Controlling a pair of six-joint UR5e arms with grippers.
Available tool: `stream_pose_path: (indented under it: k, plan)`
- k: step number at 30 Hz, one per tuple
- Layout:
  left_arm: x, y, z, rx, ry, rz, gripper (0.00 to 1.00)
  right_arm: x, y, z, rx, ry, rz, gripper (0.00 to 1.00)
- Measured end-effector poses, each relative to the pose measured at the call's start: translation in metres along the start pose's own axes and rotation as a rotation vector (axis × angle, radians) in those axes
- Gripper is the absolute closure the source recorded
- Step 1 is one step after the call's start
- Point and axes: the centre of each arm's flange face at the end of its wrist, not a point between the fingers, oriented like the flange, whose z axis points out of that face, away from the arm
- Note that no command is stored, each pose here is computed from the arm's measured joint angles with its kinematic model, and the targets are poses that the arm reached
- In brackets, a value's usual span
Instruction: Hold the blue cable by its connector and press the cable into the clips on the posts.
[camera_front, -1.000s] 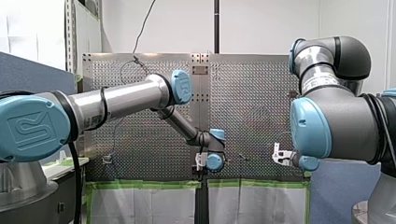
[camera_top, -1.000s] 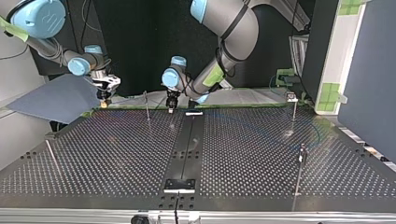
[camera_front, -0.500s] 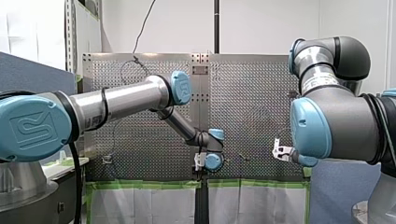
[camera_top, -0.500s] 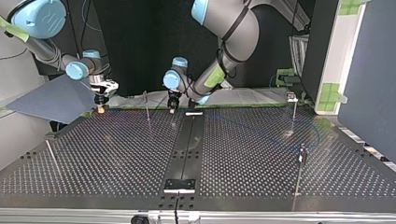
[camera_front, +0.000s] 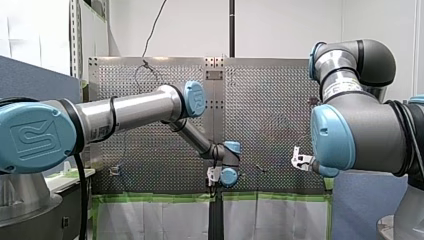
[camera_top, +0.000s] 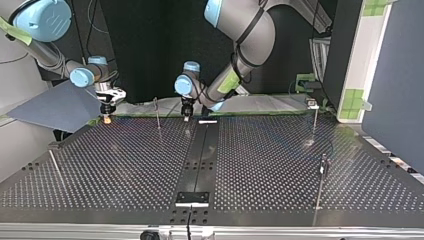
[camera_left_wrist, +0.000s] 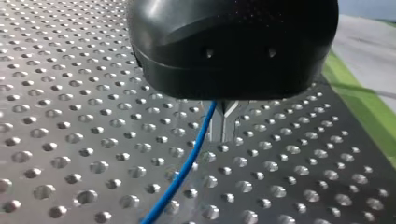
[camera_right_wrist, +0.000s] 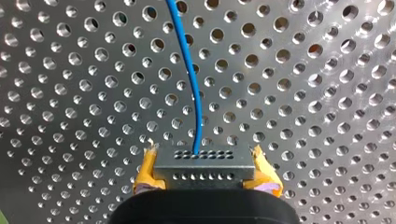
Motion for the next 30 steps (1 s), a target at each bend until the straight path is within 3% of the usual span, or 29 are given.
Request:
stream_pose_path:
  k: [9, 21, 22, 23, 24, 25, 30]
  plan:
    - [-0.021, -0.012, 0.009, 0.009, -0.044, -0.025, 1.0, -0.011, 0.001, 0.001, 0.002, -0.01, 0.017, 1.0]
    - [-0.021, -0.016, 0.005, 0.016, -0.026, -0.015, 1.0, -0.035, 0.003, 0.01, 0.003, -0.039, 0.026, 1.0]
    - [-0.02, -0.016, 0.005, 0.015, -0.024, -0.014, 0.92, -0.036, 0.003, 0.01, 0.004, -0.042, 0.027, 1.0]
    - [-0.02, -0.016, 0.004, 0.015, -0.023, -0.013, 0.26, -0.036, 0.003, 0.01, 0.004, -0.043, 0.028, 1.0]
    - [-0.02, -0.016, 0.004, 0.015, -0.021, -0.011, 0.26, -0.036, 0.003, 0.01, 0.006, -0.045, 0.029, 1.0]
    - [-0.018, -0.017, 0.002, 0.019, -0.015, -0.006, 0.09, -0.037, 0.002, 0.01, 0.008, -0.048, 0.029, 1.0]
    - [-0.011, -0.023, -0.007, 0.054, 0.024, 0.019, 0.07, -0.038, -0.001, 0.01, 0.023, -0.055, 0.032, 1.0]
